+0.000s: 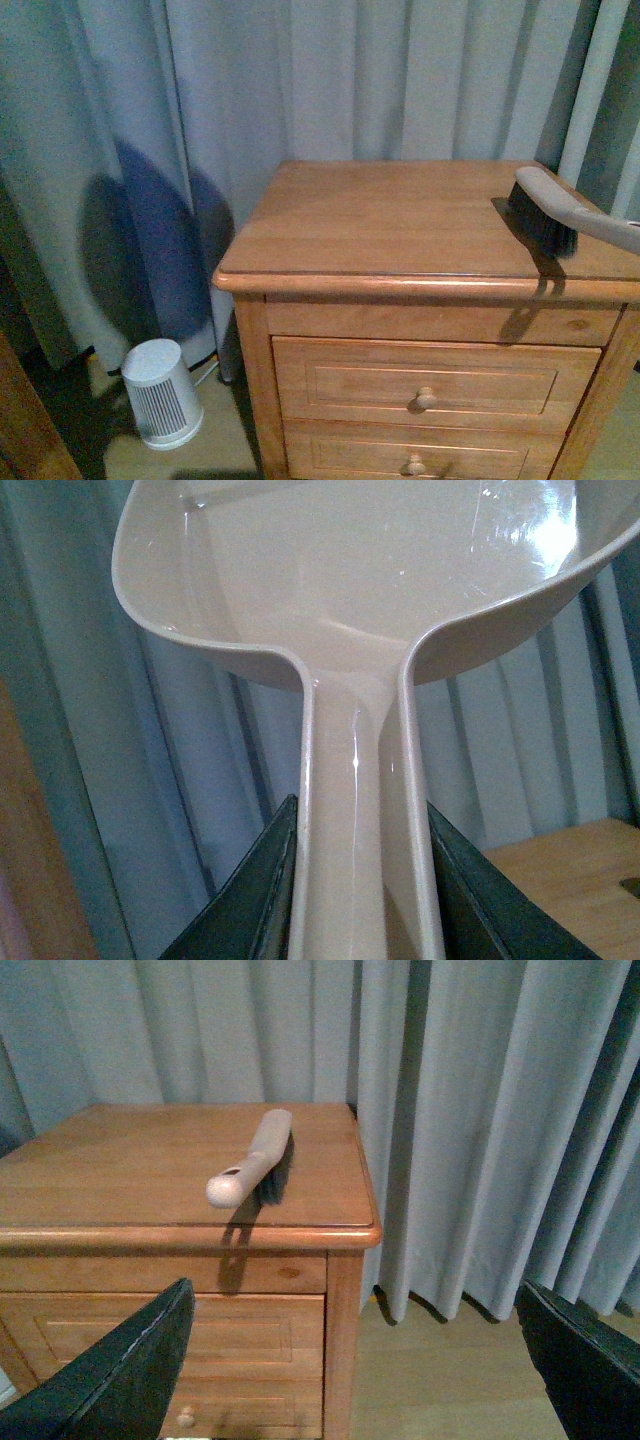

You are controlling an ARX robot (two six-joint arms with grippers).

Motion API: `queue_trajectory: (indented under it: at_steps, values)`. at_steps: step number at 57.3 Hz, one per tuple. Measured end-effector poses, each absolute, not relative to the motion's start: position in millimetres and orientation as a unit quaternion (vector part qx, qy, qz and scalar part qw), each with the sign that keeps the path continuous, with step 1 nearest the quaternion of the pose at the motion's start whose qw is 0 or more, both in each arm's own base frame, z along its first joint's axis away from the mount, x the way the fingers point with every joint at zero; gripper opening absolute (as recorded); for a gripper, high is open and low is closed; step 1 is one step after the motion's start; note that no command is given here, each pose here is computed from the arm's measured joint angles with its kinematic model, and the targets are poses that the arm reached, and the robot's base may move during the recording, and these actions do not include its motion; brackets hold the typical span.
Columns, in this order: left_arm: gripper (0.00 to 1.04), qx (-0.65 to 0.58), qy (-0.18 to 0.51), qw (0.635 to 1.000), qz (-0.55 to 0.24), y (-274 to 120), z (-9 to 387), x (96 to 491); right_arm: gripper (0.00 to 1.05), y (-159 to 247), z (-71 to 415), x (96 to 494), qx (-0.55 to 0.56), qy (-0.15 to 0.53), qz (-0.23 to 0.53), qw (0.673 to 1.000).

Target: Clean up trash

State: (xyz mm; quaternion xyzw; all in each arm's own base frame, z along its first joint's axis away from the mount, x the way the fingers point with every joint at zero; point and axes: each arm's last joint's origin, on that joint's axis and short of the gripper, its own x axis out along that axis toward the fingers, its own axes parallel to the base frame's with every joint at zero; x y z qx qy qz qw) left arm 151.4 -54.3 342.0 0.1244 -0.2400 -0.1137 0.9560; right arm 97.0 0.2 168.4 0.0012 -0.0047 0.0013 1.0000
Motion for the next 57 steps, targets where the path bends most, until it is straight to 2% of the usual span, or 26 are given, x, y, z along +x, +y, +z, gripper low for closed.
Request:
queue_trajectory:
  at_steps: [6, 14, 26, 34, 46, 57]
  values:
    - [0.29, 0.083, -0.271, 0.952, -0.115, -31.7, 330.5, 120.5, 0.97, 0.2, 168.4, 97.0, 0.001, -0.005, 0.001, 1.000]
    - [0.29, 0.058, -0.282, 0.951, -0.109, -16.4, 319.0, 101.3, 0.97, 0.2, 168.4, 97.0, 0.001, -0.005, 0.001, 1.000]
    - [0.29, 0.011, -0.239, 0.965, -0.105, -7.9, 294.4, 100.4, 0.97, 0.2, 168.4, 97.0, 0.001, -0.005, 0.001, 1.000]
    - [0.29, 0.003, -0.237, 0.966, -0.108, -7.9, 292.9, 100.5, 0.97, 4.6, 167.1, 102.3, -0.022, 0.054, -0.095, 0.994]
    - [0.29, 0.001, -0.238, 0.965, -0.110, -7.9, 293.2, 99.7, 0.97, 23.0, 211.1, 129.0, -0.043, 0.086, -0.044, 0.994]
    - [0.29, 0.000, -0.238, 0.965, -0.111, -7.9, 293.2, 99.7, 0.97, 29.3, 259.2, 182.9, -0.035, 0.162, -0.026, 0.986]
